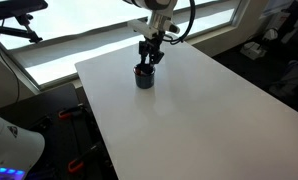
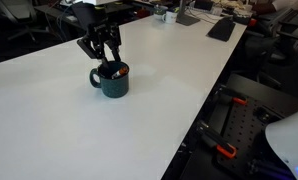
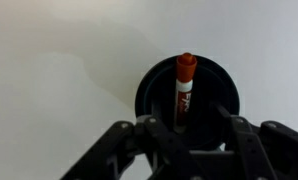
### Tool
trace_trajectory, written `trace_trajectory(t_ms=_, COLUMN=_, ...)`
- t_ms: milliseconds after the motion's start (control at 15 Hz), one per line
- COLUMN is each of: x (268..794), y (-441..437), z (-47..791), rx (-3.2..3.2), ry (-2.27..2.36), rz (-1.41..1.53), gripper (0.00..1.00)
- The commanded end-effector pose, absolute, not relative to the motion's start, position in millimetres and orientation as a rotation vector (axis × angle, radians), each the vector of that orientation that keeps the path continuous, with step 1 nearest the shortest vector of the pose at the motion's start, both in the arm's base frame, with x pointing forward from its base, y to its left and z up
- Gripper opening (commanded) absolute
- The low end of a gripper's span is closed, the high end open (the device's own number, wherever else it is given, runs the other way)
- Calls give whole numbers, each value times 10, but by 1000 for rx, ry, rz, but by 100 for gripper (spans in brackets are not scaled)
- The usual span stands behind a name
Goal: Remove the marker from the cup and put it on the table
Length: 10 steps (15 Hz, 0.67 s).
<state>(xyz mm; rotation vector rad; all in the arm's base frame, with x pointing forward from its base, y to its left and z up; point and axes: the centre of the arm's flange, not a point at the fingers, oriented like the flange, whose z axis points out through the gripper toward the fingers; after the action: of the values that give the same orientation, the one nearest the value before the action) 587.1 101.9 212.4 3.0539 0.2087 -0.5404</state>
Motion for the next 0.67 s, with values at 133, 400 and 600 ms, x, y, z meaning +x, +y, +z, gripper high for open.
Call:
trace_trajectory(t_ms=133, x=5717, y=1007, z=2151, rx=3037, ry=166, rz=-533, gripper=18)
trace_trajectory(t_ms=400, x=5689, y=974, z=2118, rx=3031, ry=160, rz=-547, gripper=53)
trace_trajectory(t_ms=600, x=5662, y=949, z=2088, rx=3026, ry=156, rz=-558, gripper=74)
